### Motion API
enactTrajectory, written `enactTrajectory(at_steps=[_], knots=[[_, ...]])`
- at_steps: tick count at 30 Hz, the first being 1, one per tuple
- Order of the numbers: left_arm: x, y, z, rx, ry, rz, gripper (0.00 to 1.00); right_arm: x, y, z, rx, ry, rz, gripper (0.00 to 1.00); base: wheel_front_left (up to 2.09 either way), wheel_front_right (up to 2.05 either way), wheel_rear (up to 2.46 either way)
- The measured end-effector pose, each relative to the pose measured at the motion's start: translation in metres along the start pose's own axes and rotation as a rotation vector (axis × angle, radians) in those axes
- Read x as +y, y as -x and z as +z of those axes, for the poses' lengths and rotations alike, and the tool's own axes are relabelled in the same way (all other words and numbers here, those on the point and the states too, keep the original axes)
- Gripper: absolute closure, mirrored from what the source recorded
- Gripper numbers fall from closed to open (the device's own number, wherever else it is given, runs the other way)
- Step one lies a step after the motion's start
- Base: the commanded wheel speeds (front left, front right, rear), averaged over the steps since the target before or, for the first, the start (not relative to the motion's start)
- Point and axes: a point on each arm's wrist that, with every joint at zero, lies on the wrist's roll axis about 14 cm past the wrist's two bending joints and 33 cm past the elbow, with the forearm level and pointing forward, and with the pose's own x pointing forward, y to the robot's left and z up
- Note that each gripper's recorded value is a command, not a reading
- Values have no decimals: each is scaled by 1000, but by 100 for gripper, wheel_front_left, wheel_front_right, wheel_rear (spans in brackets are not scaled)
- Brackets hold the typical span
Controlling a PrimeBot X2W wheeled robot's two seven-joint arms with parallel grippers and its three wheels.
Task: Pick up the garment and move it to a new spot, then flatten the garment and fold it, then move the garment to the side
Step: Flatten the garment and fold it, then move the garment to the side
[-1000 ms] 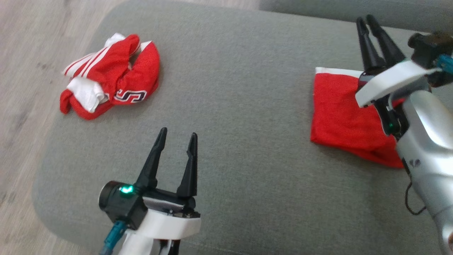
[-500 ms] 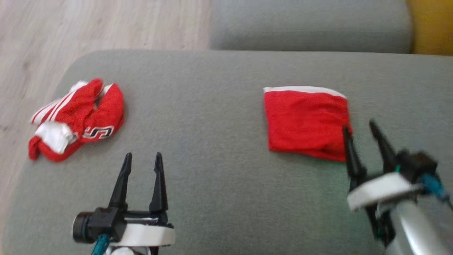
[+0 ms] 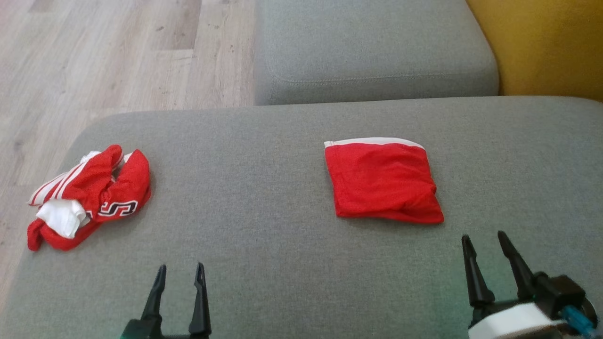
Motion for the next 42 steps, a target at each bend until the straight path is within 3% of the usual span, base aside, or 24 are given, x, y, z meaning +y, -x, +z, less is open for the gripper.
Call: enactTrajectory(at_steps=[27,35,38,42], knots=[[5,5,-7,20,-12,2,0,8,13,-22,64,-2,9,0,0,0,0],[8,-1,-8,26,-12,10,0,8,11,-53,166,-91,-9,0,0,0,0],[9,-5,-9,33,-9,12,0,9,-4,-61,195,-118,-4,0,0,0,0],[5,-19,-11,46,10,0,0,0,-51,-55,192,-119,2,0,0,0,0]])
